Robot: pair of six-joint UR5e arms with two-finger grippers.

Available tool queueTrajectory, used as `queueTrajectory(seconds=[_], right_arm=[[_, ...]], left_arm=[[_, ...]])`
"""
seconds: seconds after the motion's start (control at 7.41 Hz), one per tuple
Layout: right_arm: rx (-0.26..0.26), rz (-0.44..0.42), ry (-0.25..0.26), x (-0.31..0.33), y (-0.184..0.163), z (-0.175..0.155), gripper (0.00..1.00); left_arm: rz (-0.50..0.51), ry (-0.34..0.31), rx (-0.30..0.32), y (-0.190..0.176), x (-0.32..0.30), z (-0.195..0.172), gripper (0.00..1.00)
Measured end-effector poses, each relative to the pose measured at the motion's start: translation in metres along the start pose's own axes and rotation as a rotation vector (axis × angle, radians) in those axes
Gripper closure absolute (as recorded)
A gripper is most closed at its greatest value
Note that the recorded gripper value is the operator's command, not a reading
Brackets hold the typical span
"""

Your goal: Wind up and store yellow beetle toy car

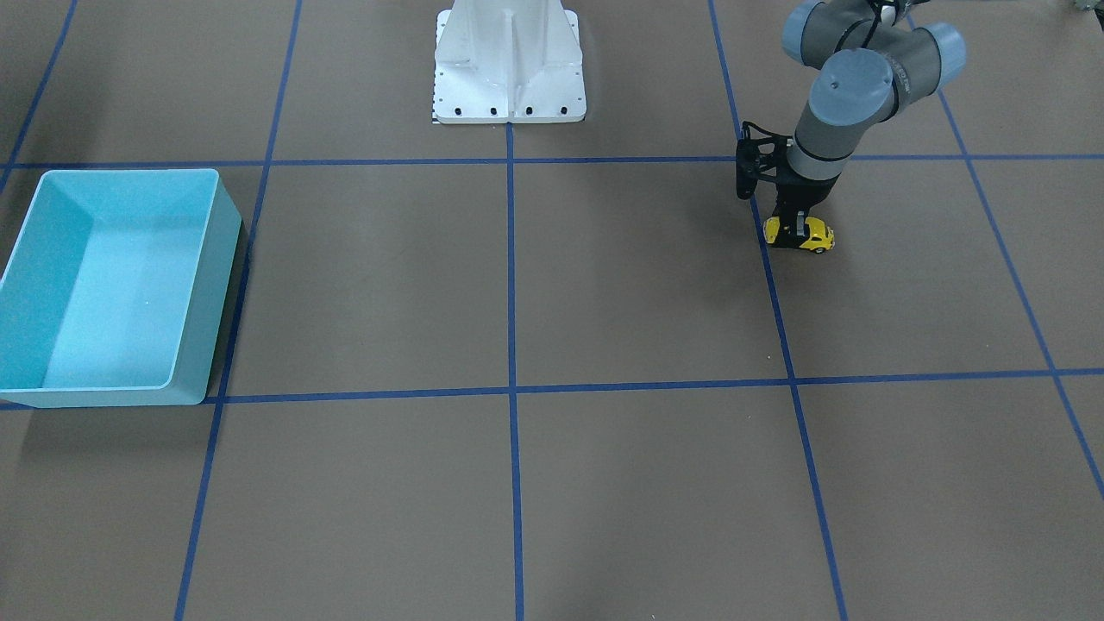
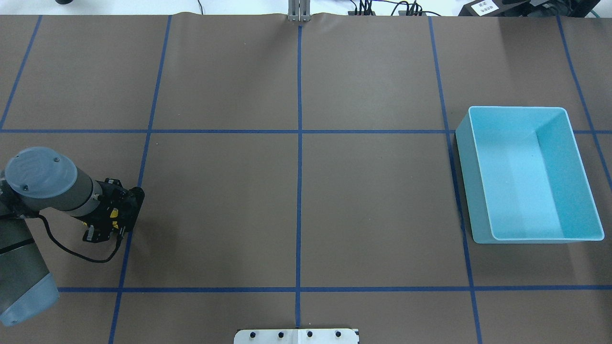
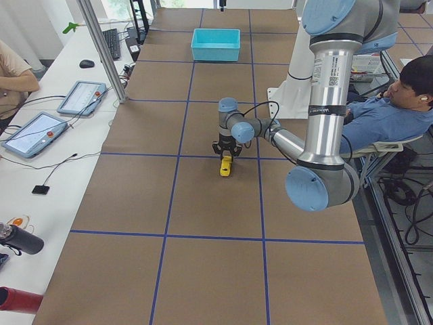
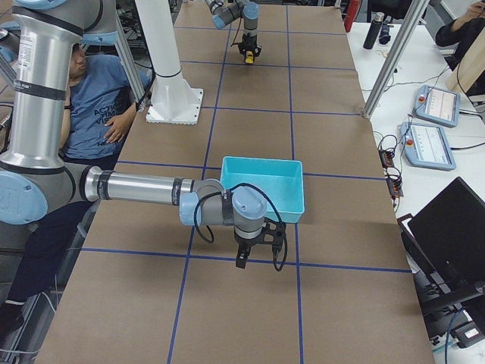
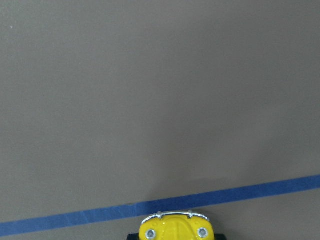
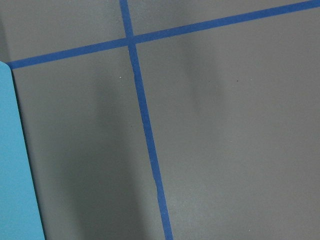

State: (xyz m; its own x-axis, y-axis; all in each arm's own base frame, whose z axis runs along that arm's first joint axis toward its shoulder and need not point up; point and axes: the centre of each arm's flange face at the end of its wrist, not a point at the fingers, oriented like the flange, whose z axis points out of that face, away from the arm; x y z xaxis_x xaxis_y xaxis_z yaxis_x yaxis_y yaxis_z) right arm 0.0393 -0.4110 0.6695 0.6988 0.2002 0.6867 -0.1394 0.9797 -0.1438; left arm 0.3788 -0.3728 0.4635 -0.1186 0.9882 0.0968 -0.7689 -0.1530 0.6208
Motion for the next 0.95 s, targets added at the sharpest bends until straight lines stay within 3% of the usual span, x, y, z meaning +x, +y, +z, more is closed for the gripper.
queueTrajectory(seconds=[0.27, 0.41, 0.54, 0.95], right_arm=[[0.0, 0.0, 0.0, 0.0, 0.0, 0.0, 0.0], [0.0, 0.0, 0.0, 0.0, 0.0, 0.0, 0.0], [0.0, 0.0, 0.0, 0.0, 0.0, 0.0, 0.0], [0.0, 0.0, 0.0, 0.0, 0.0, 0.0, 0.0]], left_arm=[[0.0, -0.003, 0.003, 0.002, 0.0, 0.0, 1.0], [-0.001, 0.002, 0.003, 0.006, 0.002, 0.002, 0.89], [-0.003, 0.009, 0.004, 0.008, 0.003, 0.006, 0.01], [-0.02, 0.013, -0.002, 0.016, -0.002, 0.009, 0.0]])
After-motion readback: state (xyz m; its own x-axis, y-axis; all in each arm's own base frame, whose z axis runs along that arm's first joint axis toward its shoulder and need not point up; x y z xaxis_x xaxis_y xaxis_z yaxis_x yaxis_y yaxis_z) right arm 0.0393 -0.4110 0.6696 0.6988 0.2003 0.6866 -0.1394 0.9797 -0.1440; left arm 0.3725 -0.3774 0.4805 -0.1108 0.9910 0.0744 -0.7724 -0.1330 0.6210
